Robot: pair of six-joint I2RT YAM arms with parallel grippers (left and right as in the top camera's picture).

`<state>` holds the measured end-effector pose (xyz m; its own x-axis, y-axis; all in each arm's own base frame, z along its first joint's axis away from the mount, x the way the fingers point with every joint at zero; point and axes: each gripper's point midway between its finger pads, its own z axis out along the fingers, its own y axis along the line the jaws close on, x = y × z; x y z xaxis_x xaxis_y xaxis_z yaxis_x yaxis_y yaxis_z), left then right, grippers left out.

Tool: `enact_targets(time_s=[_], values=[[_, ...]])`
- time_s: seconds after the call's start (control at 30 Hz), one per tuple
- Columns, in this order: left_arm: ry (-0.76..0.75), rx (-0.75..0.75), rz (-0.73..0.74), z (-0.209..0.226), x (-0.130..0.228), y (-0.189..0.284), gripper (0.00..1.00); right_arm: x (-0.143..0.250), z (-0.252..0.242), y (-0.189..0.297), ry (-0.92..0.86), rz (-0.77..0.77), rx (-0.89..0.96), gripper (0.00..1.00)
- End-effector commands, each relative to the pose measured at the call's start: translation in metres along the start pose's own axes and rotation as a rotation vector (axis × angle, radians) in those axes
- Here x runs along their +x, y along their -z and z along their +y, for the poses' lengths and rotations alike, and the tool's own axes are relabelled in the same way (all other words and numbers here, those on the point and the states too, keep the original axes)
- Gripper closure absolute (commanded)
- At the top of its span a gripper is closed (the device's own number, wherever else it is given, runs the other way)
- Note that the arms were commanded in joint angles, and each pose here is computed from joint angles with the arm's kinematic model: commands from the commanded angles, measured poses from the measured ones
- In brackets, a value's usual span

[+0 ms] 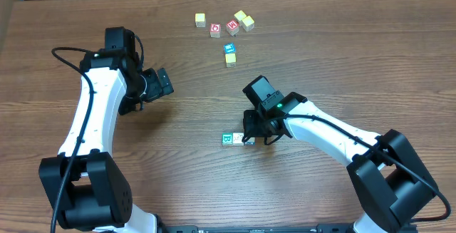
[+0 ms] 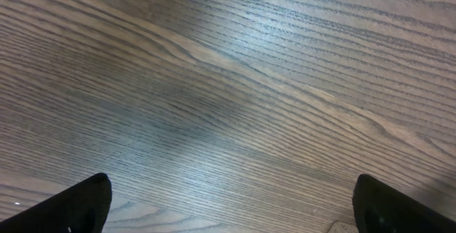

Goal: Flip 4 blocks

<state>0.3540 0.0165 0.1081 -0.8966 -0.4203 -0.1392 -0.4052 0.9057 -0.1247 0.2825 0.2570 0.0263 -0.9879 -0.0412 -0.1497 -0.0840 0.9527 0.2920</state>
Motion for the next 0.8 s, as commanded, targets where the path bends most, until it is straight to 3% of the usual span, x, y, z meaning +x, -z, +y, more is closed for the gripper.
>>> enact_targets(time_s=[0.0, 0.77], values=[[-0.022, -0.006, -0.013, -0.0008, -0.0049, 0.0016, 0.00, -0.0004, 0.0036, -0.0009, 0.018, 0.002, -0.018, 0.96], [-0.021, -0.006, -0.012, -0.0008, -0.0048, 0.0016, 0.00, 0.0054, 0.0073, -0.0007, 0.042, 0.031, -0.043, 0.96]])
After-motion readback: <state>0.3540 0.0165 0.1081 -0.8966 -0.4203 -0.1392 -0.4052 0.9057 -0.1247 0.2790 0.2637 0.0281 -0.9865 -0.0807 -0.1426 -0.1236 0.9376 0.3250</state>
